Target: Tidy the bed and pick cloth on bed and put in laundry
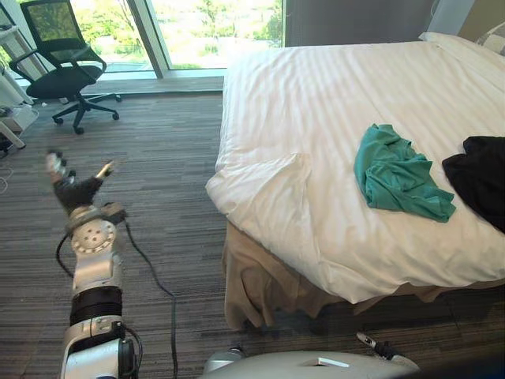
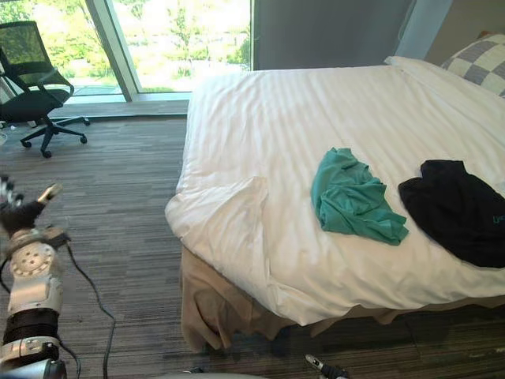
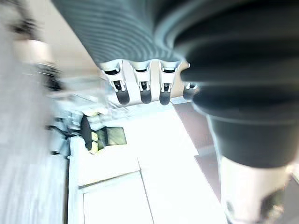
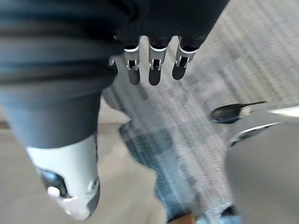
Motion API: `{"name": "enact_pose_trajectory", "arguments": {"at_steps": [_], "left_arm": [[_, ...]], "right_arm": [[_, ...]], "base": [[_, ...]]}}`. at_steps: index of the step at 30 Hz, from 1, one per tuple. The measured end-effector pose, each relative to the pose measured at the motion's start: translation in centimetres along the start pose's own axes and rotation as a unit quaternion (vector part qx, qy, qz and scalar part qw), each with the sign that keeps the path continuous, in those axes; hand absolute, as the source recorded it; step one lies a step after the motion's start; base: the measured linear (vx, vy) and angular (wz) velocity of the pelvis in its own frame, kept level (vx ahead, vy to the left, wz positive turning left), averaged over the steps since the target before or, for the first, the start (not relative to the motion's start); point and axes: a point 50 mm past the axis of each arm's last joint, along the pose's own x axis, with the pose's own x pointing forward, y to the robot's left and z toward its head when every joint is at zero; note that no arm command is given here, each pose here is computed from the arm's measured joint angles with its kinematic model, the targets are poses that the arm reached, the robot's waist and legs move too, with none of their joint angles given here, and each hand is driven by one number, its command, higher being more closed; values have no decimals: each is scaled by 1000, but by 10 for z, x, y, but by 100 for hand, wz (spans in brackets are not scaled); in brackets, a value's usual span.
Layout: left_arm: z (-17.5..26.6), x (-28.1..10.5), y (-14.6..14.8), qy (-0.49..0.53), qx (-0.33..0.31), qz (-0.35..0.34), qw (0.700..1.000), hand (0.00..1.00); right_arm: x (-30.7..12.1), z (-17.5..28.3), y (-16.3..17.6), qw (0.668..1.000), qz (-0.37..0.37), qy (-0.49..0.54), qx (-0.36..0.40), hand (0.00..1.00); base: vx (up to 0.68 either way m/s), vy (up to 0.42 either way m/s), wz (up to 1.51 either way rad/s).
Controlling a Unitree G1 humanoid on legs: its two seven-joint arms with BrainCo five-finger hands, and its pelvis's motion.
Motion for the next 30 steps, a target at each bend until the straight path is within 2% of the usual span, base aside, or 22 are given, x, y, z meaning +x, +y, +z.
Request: {"name": "enact_pose_trajectory", "arguments": {"at_steps": [2, 7, 12, 14, 20, 24, 30], "left_arm": [[15, 0, -20, -43, 41, -42, 997, 0], [46, 10, -53, -113, 83, -94, 986, 0], [85, 14, -93, -215, 160, -166, 949, 0], [94, 17, -113, -247, 218, -198, 923, 0], [83, 30, -140, -207, 315, -278, 883, 0], [78, 42, -150, -165, 371, -320, 856, 0], [91, 43, -166, -165, 379, -353, 839, 0]], "right_arm": [[0, -1, 4, 1000, 7, 1, -7, 0], [-1, -4, 7, 1000, 15, 0, -26, 0], [-5, -17, -3, 999, 4, 11, -44, 0], [-6, -25, -8, 999, -3, 20, -43, 0], [-4, -10, -7, 999, -8, -4, -38, 0], [0, 19, 4, 999, 0, -41, -23, 0], [0, 57, 24, 995, 23, -95, -11, 0]], "base": [[-48, -48, -16], [-84, -26, -42], [-86, -13, -28], [-75, -16, -20], [-33, -4, -6], [15, 13, -14], [25, 21, -17]]}}
